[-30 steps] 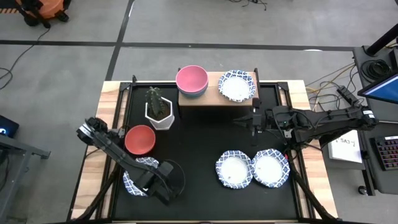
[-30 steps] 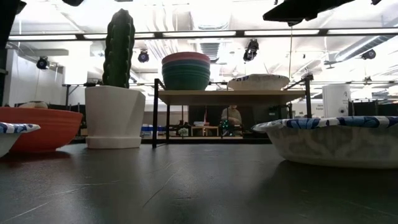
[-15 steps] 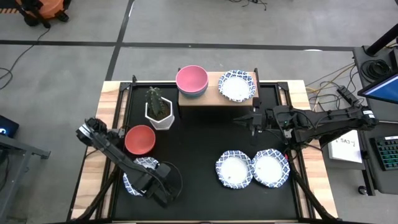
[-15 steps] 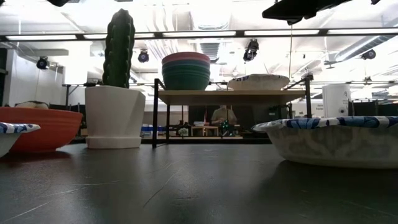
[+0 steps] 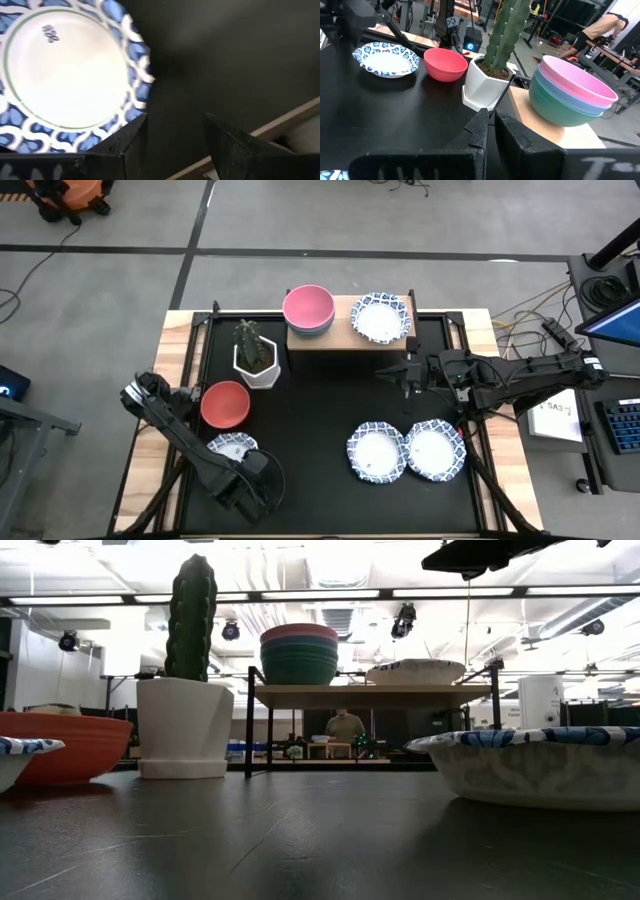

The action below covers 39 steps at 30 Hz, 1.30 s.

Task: Place and stack bowls onto a shelf
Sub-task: Stack the left blue patterned bowl on top of the blue patterned bowls on the shelf

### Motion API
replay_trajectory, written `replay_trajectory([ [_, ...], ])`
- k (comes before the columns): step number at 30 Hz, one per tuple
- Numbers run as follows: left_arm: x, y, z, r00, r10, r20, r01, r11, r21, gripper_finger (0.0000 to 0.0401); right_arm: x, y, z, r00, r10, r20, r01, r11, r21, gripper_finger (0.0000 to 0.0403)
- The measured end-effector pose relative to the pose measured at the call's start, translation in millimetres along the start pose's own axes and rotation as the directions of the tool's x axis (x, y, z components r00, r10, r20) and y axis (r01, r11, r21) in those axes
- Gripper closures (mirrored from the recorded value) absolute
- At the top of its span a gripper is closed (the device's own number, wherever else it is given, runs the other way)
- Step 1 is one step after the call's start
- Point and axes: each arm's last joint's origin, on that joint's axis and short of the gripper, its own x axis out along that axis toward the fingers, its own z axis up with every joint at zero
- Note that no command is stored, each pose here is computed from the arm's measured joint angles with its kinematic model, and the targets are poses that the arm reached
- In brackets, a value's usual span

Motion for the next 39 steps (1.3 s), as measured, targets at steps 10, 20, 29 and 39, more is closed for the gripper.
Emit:
replay_trajectory([
  [10, 49.3, 20.9, 2.8, 0.998, 0.053, 0.017, -0.052, 0.999, -0.005, 0.0253, 0.0, 0.1, -0.4, 1.0, 0.001, -0.004, -0.001, 1.0, -0.001, 0.0381],
  [20, 67.9, 23.4, 3.3, 1.0, -0.013, -0.003, 0.013, 1.0, 0.012, 0.0344, -0.1, 0.0, -0.1, 1.0, 0.001, -0.003, -0.001, 1.0, 0.0, 0.0381],
  [29, 10.9, -4.5, -0.8, 0.997, -0.071, -0.027, 0.076, 0.951, 0.299, 0.04, 0.0, 0.3, -1.1, 1.0, 0.004, -0.013, -0.004, 1.0, 0.015, 0.0381],
  [39, -89.5, -37.9, 39.6, 0.93, -0.318, 0.182, 0.159, 0.799, 0.58, 0.0401, -0.1, 1.2, -4.0, 0.999, 0.013, -0.043, -0.011, 0.999, 0.043, 0.0381],
])
